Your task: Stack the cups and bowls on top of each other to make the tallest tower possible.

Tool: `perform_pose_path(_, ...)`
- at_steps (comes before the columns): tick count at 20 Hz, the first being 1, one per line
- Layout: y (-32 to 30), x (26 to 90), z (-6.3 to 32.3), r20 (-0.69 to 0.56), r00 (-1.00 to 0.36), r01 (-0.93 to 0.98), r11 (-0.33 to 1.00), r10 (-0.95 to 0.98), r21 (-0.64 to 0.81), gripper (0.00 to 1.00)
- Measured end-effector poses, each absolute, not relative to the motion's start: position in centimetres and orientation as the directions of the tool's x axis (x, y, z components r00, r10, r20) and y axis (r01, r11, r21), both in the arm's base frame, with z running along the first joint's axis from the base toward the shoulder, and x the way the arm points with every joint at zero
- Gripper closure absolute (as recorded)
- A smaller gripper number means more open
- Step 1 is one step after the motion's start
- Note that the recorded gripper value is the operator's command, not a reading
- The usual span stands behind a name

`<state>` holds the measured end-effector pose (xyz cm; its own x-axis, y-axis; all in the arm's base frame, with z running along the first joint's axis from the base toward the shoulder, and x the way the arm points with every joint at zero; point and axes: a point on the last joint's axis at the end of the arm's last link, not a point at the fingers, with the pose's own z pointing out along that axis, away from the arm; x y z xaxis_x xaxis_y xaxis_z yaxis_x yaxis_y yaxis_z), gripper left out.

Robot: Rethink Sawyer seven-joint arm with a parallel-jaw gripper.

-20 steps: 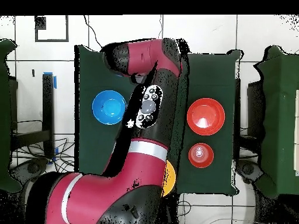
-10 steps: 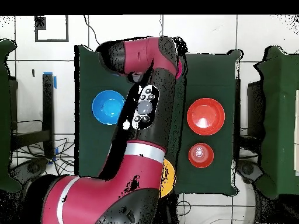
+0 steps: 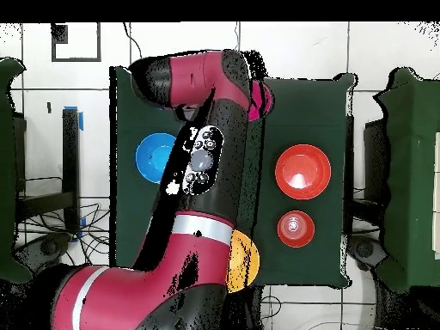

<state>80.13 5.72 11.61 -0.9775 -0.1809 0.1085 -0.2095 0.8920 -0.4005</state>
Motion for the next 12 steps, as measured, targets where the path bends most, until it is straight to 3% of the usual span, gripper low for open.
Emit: perform_pose_path(12, 8.5, 80.2, 12.0, 0.086, -0.986, -0.168, 0.919, -0.146, -0.357, 0.0)
